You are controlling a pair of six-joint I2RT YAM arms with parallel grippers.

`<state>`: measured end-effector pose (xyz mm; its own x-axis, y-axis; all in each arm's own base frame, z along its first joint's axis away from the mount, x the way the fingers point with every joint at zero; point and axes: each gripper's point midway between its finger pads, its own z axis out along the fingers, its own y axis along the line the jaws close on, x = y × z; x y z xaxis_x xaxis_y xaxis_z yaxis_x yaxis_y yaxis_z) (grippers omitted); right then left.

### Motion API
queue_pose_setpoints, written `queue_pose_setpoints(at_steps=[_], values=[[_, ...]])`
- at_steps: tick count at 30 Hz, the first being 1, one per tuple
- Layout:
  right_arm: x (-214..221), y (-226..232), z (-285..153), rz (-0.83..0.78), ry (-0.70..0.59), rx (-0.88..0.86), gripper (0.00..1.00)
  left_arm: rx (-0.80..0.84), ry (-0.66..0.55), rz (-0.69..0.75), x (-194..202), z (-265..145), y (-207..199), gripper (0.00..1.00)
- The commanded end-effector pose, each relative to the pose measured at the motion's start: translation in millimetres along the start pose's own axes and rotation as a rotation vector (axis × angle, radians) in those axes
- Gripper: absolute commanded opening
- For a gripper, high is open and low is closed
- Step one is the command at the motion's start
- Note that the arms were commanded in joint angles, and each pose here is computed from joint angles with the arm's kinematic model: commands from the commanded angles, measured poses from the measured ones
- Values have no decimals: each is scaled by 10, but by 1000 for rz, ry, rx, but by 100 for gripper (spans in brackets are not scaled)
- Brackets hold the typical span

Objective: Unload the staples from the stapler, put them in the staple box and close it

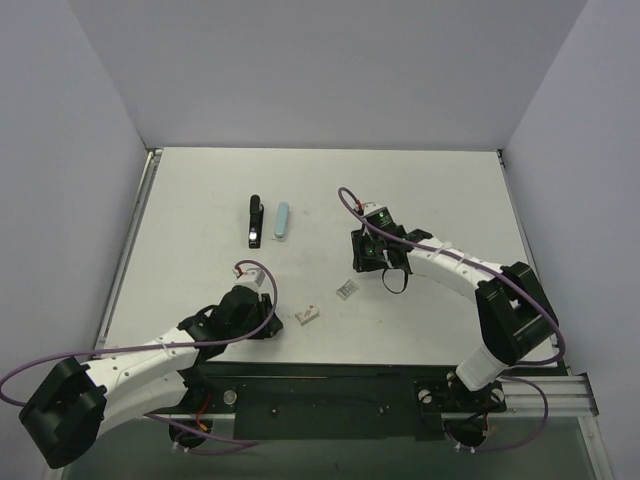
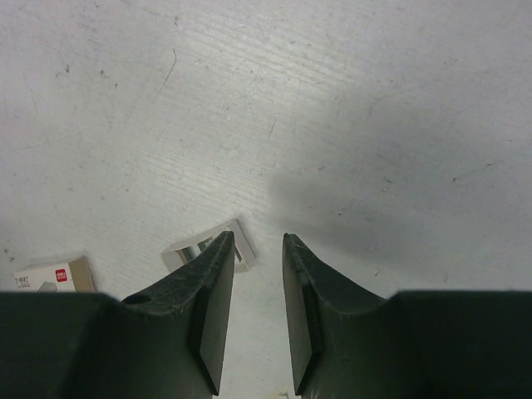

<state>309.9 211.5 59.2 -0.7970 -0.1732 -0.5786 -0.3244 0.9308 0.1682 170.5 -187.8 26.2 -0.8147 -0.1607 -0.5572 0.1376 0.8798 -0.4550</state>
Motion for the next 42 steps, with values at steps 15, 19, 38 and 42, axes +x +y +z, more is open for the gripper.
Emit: queue_pose_setpoints(at_steps=[15,19,38,42], values=[[367,38,208,47,99,-58,23,78,-46,19,-163,-9,-217,43],[409,33,240,52,112,-57,23,78,-43,19,-144,-13,-203,43],[513,79,297,56,154,-85,15,73,-48,20,-149,-47,-192,43],[513,118,288,54,156,-100,12,72,-51,19,-160,-48,-192,43]])
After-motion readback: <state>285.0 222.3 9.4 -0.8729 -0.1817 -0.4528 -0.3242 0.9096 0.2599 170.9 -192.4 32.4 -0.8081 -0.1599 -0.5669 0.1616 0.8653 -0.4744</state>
